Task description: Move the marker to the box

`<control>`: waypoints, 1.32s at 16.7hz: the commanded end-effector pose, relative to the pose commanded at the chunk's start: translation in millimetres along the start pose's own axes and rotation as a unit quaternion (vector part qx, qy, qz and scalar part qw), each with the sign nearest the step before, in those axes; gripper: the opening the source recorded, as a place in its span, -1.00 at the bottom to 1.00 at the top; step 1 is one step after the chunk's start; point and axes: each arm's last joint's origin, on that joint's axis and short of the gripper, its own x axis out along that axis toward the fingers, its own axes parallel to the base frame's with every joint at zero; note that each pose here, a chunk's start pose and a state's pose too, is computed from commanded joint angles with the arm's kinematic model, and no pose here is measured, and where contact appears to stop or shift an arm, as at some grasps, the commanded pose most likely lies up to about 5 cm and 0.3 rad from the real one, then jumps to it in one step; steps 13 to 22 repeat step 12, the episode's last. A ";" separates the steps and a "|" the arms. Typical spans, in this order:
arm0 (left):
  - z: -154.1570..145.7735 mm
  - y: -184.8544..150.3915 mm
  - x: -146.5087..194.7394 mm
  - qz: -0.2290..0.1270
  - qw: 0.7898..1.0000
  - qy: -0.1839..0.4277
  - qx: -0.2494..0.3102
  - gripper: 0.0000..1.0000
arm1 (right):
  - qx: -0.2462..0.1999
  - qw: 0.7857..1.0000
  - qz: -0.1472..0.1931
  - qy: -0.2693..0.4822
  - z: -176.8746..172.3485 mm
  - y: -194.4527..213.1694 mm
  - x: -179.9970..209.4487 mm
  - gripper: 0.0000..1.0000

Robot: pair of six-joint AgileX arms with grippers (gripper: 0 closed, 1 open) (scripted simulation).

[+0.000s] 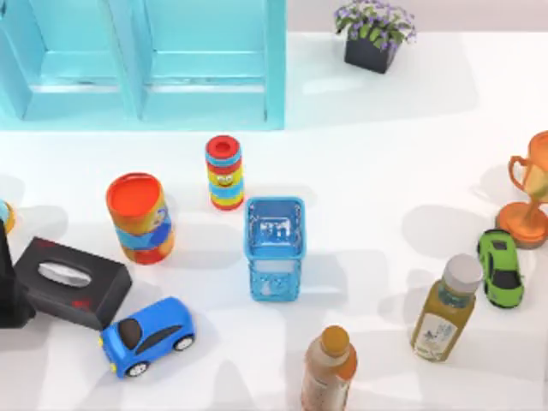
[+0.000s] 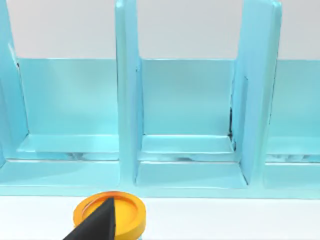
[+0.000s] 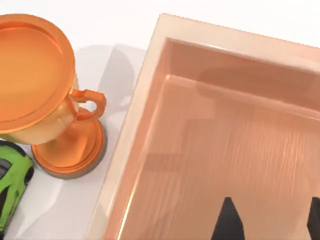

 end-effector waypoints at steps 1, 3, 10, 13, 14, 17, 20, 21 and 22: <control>0.0 0.0 0.0 0.000 1.000 0.000 0.000 1.00 | 0.000 1.000 0.000 0.000 0.0 0.0 0.0 0.21; 0.0 0.0 0.0 0.000 1.000 0.000 0.000 1.00 | 0.000 1.000 0.000 0.000 0.0 0.0 0.0 0.51; 0.0 0.0 0.0 0.000 1.000 0.000 0.000 1.00 | 0.000 1.000 0.000 0.000 0.0 0.0 0.0 1.00; 0.0 0.0 0.0 0.000 1.000 0.000 0.000 1.00 | 0.000 1.000 0.000 0.000 0.0 0.0 0.0 1.00; 0.0 0.0 0.0 0.000 1.000 0.000 0.000 1.00 | 0.000 1.000 0.000 0.000 0.0 0.0 0.0 1.00; 0.0 0.0 0.0 0.000 1.000 0.000 0.000 1.00 | 0.000 1.000 0.000 0.000 0.0 0.0 0.0 1.00; 0.0 0.0 0.0 0.000 1.000 0.000 0.000 1.00 | 0.000 1.000 0.000 0.000 0.0 0.0 0.0 1.00; 0.0 0.0 0.0 0.000 1.000 0.000 0.000 1.00 | 0.000 1.000 0.000 0.000 0.0 0.0 0.0 1.00; 0.0 0.0 0.0 0.000 1.000 0.000 0.000 1.00 | 0.000 1.000 0.000 0.000 0.0 0.0 0.0 1.00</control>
